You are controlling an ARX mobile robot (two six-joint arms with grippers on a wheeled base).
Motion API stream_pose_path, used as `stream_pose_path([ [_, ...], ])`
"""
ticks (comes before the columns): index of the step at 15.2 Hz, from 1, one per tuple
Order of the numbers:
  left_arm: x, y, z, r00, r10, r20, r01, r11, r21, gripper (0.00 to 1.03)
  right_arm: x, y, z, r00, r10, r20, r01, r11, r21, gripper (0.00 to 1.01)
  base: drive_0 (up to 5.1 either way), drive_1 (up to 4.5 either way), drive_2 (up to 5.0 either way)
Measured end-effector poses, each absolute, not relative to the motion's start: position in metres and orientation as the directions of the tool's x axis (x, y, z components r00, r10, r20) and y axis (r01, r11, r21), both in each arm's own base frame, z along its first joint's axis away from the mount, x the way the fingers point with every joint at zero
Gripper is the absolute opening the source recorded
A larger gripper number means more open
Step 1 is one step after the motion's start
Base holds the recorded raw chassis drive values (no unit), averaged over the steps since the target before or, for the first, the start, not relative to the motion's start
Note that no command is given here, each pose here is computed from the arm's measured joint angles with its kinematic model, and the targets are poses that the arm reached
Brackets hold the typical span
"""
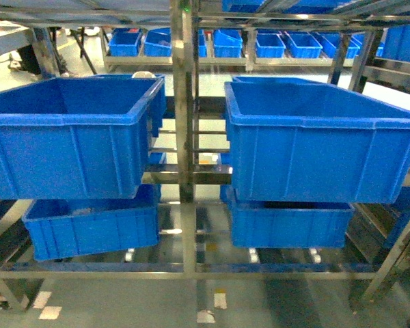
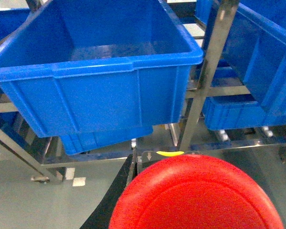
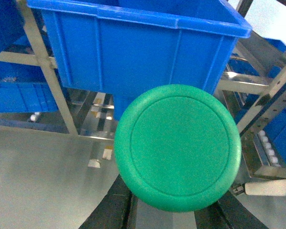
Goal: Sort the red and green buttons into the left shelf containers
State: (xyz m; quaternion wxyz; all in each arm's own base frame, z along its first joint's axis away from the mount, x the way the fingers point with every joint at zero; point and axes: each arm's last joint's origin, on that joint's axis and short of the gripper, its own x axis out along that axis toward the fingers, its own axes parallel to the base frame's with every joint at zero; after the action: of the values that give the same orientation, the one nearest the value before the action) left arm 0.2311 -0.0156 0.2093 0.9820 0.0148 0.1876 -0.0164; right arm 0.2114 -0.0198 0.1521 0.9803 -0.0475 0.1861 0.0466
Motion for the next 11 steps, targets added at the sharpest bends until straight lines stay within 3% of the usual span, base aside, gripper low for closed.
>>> stream_pose_path([
  [7,0.231,-0.015,0.2091,0.928,-0.023,-0.371,0.034,0.999,0.023,0.26,0.2116,-0.0187,0.1523,0.926,0.085,-0.367,-0.12,0.99,-0.074,0.24,-4.9,2.48,2.5],
  [8,0.231,-0.0118,0.2087,0.928,0.0,-0.372,0.011,1.0,0.027,0.26,0.2116,-0.0182,0.1523,0.926,0.088,-0.367,-0.124,0.99,-0.073,0.24,0.0,0.0,0.0],
  [11,0.2305,-0.0161,0.2091,0.929,-0.032,-0.368,0.043,0.999,0.022,0.26,0.2115,-0.0185,0.1521,0.926,0.08,-0.37,-0.116,0.99,-0.076,0.24,0.0,2.05,-2.1],
])
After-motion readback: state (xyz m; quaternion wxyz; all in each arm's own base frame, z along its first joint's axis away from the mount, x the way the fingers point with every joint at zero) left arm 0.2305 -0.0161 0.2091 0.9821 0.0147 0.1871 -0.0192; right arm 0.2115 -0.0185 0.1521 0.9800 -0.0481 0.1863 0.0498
